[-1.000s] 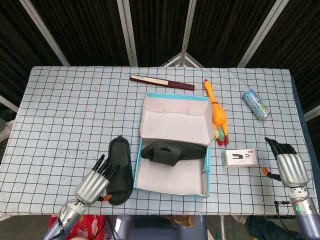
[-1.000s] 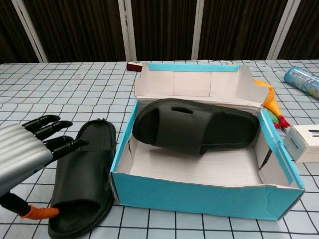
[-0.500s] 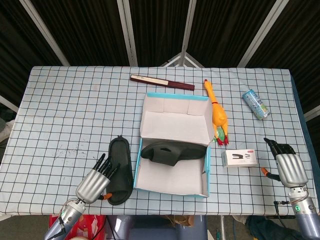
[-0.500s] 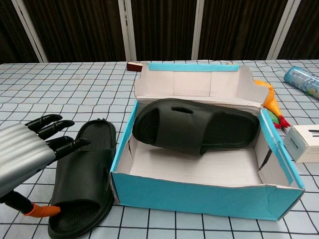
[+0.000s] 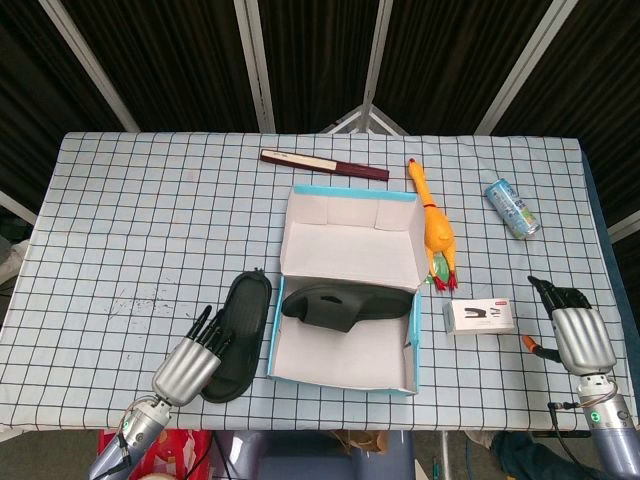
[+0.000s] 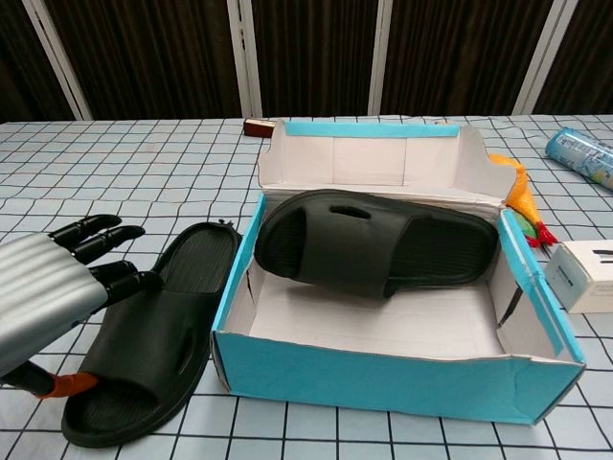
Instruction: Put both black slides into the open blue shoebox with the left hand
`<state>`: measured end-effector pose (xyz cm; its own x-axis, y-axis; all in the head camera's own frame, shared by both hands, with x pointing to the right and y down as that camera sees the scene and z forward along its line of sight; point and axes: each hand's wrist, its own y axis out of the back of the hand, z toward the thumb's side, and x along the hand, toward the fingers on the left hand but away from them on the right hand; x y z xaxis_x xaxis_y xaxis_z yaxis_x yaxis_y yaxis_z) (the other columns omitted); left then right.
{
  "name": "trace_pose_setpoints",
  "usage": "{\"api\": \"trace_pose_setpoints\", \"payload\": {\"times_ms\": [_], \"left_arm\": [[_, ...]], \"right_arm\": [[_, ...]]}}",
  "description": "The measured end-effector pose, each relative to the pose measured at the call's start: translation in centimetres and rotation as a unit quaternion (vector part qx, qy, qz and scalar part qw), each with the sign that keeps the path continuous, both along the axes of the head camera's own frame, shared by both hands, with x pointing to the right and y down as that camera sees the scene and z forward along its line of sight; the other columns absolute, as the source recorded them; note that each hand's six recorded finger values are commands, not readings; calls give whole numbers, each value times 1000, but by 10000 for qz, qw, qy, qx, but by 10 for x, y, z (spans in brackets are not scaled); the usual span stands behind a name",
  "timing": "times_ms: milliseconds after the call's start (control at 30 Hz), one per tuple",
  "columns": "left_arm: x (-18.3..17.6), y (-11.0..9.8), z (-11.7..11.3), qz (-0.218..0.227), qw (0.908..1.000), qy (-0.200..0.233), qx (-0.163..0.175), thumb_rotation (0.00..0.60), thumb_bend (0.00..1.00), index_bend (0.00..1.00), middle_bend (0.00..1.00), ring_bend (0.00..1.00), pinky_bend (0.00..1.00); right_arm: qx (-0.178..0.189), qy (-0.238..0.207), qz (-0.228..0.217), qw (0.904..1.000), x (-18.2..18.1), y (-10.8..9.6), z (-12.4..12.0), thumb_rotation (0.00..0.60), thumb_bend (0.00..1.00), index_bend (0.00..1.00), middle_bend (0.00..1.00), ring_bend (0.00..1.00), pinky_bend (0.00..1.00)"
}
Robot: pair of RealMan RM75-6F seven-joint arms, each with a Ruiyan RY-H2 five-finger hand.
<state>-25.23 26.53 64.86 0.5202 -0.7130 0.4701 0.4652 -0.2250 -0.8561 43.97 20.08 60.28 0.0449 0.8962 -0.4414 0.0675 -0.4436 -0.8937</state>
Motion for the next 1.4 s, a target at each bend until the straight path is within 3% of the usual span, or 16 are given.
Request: {"api": "trace_pose_setpoints", "payload": {"times_ms": [433,633,933,1133,1233,1400], "left_arm": [[-8,-7,-7,-95,9998,-22,182,549,382,282,379,0,0],[-21,-15,-20,-213,9989,-58,402,598,417,309,422,0,0],[-42,-29,-47,-335,9956,-77,869,600,427,331,418,0,0],[-32,-46,-73,23,9897,118,1427,600,428,339,428,4,0],[-17,-56,-87,425,9821,249,1818,600,429,343,434,14,0],[21,-68,-112,1480,9549,557,2514,600,430,341,434,14,0]], "right_arm": [[-47,7,-1,10000,-1,1,1,600,226,132,206,257,196],[-54,3,9,10000,-1,0,1,600,226,132,205,257,196],[-72,-4,-21,10000,-4,2,2,600,226,132,204,257,196],[-103,-4,-33,9999,-5,2,3,600,226,132,204,257,196],[-84,-7,-31,10000,-5,2,2,600,225,132,204,258,196],[-81,-26,-25,10000,-4,2,1,600,226,132,204,257,196]]}}
